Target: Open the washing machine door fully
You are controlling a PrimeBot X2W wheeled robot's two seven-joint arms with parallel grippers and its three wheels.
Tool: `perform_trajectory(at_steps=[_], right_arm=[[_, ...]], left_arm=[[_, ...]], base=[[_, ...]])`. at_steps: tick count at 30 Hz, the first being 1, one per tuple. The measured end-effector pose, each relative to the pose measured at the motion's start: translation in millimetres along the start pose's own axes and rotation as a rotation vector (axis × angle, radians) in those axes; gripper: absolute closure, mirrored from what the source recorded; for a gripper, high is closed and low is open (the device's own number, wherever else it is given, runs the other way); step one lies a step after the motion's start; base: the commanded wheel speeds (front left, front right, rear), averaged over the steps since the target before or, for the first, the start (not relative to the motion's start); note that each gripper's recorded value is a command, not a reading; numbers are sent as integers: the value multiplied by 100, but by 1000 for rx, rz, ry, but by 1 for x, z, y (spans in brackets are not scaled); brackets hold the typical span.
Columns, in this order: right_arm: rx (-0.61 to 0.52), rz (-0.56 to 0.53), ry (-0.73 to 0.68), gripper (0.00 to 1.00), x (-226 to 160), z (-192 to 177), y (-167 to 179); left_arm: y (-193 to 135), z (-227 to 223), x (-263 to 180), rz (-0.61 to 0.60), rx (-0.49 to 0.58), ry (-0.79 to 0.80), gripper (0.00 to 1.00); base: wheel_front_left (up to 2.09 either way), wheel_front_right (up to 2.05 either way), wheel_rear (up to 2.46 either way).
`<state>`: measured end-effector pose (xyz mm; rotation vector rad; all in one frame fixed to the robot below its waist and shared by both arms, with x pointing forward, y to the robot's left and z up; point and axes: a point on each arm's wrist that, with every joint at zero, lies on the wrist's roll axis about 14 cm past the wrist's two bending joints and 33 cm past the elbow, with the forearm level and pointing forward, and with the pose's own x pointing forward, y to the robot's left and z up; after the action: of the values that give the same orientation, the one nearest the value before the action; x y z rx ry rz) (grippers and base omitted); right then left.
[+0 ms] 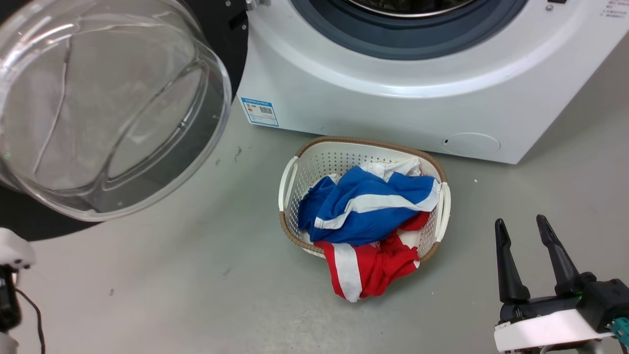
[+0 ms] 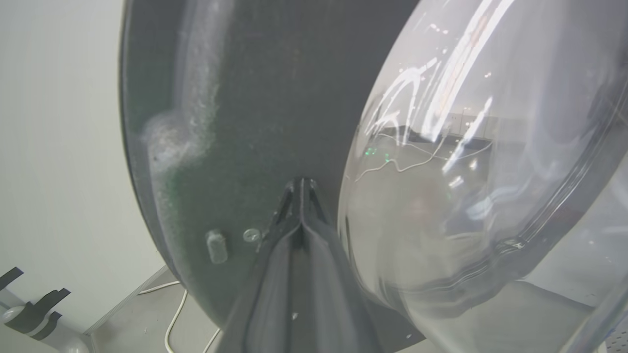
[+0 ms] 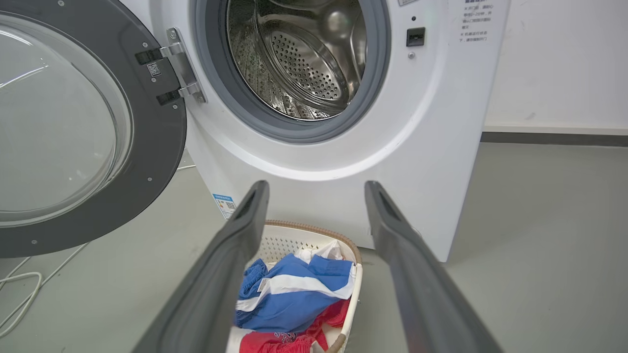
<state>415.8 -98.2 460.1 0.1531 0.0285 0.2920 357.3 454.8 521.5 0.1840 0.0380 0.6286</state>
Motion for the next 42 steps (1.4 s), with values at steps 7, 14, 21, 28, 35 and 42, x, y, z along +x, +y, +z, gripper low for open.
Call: perform_trajectory(at_steps=[7, 14, 21, 28, 35, 42], right_arm=[[-9, -16, 7, 0, 3, -4, -7], [-10, -29, 5, 0, 0, -2, -11], [1, -42, -21, 0, -11, 10, -11], [-4, -53, -64, 0, -26, 28, -11], [-17, -55, -134, 0, -39, 54, -8], [-52, -74, -237, 0, -54, 89, -12]], left_arm=[[16, -9, 21, 47, 4, 42, 100], [14, -9, 28, 36, -1, 50, 100], [15, 7, 15, 15, 0, -13, 0], [2, 35, -15, -54, 8, -130, 0], [-29, 81, -53, -160, -18, -303, 0], [-89, 98, -100, -338, -43, -384, 0]], base=[[0, 0, 0], [0, 0, 0], [0, 0, 0], [0, 0, 0], [0, 0, 0], [0, 0, 0]])
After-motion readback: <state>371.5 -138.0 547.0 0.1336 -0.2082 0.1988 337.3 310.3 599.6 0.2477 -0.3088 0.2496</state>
